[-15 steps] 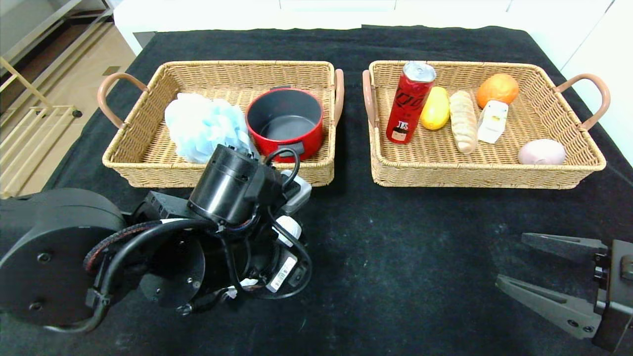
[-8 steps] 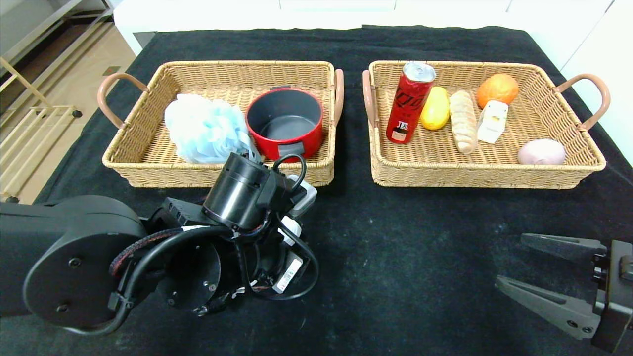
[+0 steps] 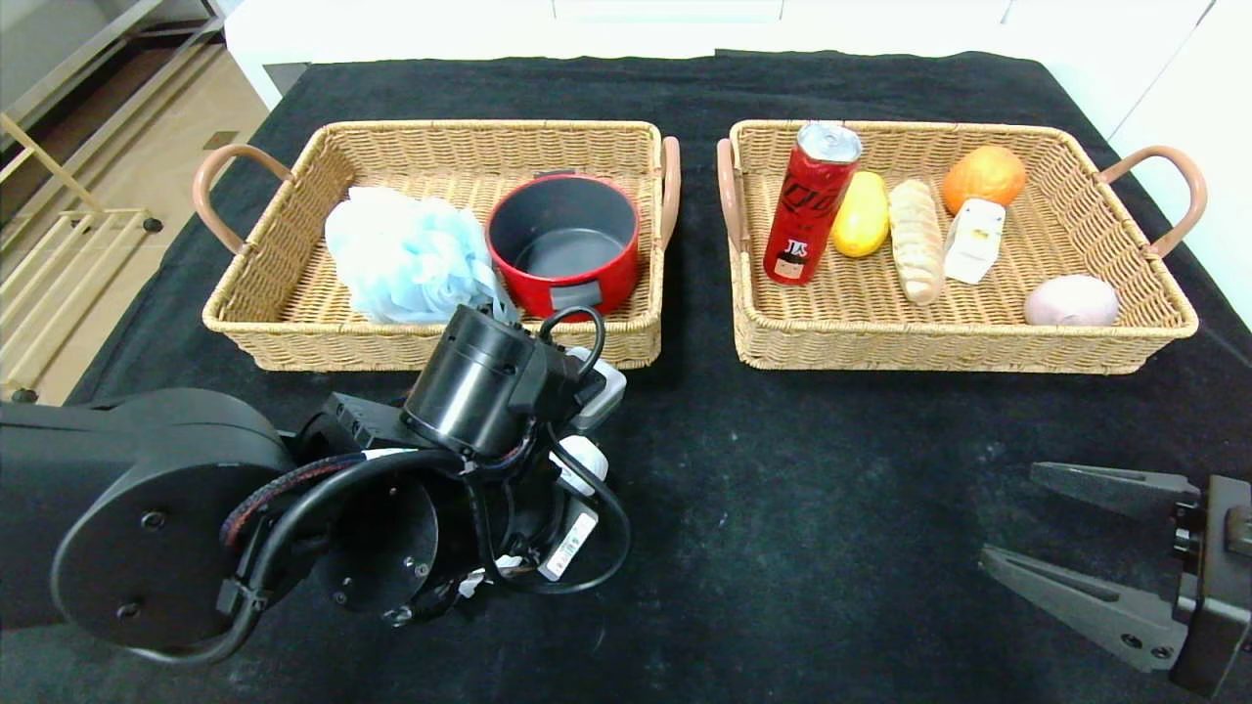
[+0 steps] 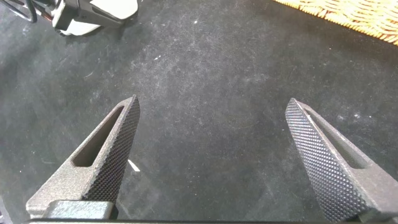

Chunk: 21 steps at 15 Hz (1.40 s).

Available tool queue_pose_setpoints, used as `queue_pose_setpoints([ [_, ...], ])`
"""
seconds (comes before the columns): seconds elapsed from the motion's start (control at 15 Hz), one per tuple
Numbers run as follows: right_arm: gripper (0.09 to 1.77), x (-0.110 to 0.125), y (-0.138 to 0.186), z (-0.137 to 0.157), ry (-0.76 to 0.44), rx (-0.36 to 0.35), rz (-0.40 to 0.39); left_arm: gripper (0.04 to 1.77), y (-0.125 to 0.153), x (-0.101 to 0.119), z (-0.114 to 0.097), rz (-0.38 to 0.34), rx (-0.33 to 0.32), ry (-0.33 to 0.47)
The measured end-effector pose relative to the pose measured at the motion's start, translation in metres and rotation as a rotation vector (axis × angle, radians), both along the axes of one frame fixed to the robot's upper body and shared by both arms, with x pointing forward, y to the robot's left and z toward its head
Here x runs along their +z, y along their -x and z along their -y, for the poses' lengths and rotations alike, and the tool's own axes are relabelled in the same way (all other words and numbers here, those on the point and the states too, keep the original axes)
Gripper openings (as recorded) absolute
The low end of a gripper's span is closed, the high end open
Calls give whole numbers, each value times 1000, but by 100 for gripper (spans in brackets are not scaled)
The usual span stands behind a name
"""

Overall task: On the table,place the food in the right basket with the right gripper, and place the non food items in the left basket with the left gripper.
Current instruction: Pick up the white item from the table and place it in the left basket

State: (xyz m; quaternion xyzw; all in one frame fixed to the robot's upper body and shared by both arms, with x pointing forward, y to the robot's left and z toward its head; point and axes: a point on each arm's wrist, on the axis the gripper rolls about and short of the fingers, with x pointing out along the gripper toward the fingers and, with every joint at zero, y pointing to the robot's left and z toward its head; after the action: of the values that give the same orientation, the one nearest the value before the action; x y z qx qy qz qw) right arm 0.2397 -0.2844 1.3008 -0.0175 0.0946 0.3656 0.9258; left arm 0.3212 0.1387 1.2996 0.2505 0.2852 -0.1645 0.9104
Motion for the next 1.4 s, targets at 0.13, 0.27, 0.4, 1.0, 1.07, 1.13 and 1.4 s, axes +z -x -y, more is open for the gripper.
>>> queue_pose_setpoints([
  [0.13,171,0,0,0,0,0,0,84,0,-1,0,-3,0,-2],
  [0.27,171,0,0,0,0,0,0,84,-1,-2,1,-4,0,-5],
  [0.4,171,0,0,0,0,0,0,84,-1,-2,1,-6,0,-6],
  [1.0,171,0,0,0,0,-1,-1,84,3,6,-4,9,2,10],
  [1.07,171,-1,0,0,1,0,-3,84,5,9,-6,19,4,21],
  [1.13,171,-1,-1,0,3,1,-4,84,7,14,-8,32,6,33],
  [1.4,171,-4,-1,-1,12,6,-8,84,14,31,-20,78,27,85],
])
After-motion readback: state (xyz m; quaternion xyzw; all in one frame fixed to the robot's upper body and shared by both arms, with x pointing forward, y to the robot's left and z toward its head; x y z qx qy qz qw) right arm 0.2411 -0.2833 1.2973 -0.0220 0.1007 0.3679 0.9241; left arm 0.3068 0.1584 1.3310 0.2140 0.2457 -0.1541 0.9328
